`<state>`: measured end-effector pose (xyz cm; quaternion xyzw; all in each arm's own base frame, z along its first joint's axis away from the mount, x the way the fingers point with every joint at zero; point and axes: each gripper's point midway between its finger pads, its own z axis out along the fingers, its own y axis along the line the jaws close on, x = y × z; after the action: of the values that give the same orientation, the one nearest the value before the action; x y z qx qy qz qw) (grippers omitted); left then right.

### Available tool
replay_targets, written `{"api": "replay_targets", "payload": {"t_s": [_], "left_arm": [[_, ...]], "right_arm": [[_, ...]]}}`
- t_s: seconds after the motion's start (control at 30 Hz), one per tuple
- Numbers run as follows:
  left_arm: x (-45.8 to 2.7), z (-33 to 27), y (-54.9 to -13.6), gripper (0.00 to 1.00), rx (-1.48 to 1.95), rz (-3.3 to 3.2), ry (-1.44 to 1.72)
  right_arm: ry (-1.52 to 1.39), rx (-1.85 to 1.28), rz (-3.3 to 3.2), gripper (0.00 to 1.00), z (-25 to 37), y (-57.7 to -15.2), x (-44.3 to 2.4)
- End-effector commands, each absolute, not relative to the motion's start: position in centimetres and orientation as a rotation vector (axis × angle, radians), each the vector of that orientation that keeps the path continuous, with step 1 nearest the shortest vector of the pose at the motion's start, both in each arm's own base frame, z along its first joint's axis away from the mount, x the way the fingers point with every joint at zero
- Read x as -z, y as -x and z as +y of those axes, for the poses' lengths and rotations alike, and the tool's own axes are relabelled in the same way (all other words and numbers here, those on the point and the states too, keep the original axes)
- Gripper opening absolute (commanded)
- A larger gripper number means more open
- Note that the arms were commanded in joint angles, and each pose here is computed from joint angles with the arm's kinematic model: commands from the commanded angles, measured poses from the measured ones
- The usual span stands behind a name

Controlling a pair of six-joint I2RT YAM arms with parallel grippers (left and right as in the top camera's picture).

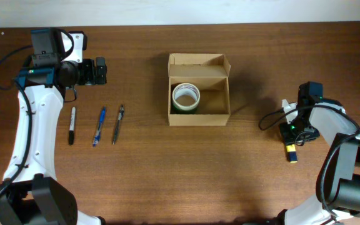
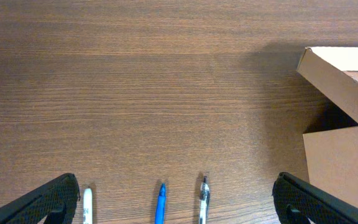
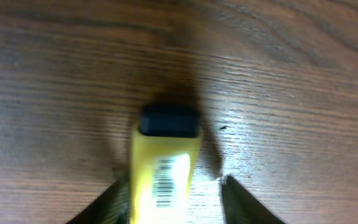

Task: Pack container
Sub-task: 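Move the right gripper to the yellow highlighter and grasp it, then carry the yellow highlighter into the box and release it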

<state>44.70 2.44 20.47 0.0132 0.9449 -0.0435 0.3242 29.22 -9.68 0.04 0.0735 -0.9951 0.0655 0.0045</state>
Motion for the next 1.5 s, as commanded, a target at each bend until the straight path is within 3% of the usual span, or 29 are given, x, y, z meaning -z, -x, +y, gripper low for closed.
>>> {"api": "replay_targets", "payload": {"t_s": [0.0,0.23,0.47,0.63,0.77,0.87,0.97,1.07,1.2,1.3,1.47], "left_arm": [[-20.6,2.3,-45.0,0.99,0.123,2.472,-0.059],[-20.6,2.3,-45.0,0.99,0.123,2.472,-0.059],[-20.6,2.3,-45.0,0.99,0.123,2.472,-0.059],[-20.6,2.3,-45.0,0.99,0.123,2.472,-0.059],[-20.6,2.3,-45.0,0.99,0.123,2.472,-0.059],[-20.6,2.3,-45.0,0.99,0.123,2.472,-0.059],[-20.6,2.3,-45.0,0.99,0.123,2.472,-0.059],[-20.6,2.3,-45.0,0.99,0.122,2.472,-0.059],[-20.6,2.3,-45.0,0.99,0.123,2.472,-0.059],[-20.6,2.3,-45.0,0.99,0.123,2.472,-0.059],[-20.6,2.3,-45.0,0.99,0.123,2.472,-0.059]], "right_arm": [[-0.201,-0.201,-3.113,0.39,-9.9,-29.0,0.3],[-0.201,-0.197,-3.115,0.19,-9.8,-29.0,0.3],[-0.096,-0.027,-3.263,0.15,-7.8,-33.4,-3.2],[-0.013,0.134,-3.417,0.05,-4.9,-39.1,-12.9],[-0.126,0.281,-3.563,0.04,-0.2,-41.7,-23.0],[-0.42,0.31,-3.658,0.04,4.8,-41.9,-29.4],[-1.042,0.251,-3.622,0.04,10.8,-40.5,-33.2],[-1.594,0.066,-3.407,0.04,15.5,-38.8,-32.8],[-2.007,-0.079,-3.062,0.04,19.5,-37.9,-29.2],[-2.086,-0.078,-2.89,0.04,20.7,-38.2,-25.5],[-1.967,-0.04,-2.778,0.04,20.7,-39.7,-18.9]]}}
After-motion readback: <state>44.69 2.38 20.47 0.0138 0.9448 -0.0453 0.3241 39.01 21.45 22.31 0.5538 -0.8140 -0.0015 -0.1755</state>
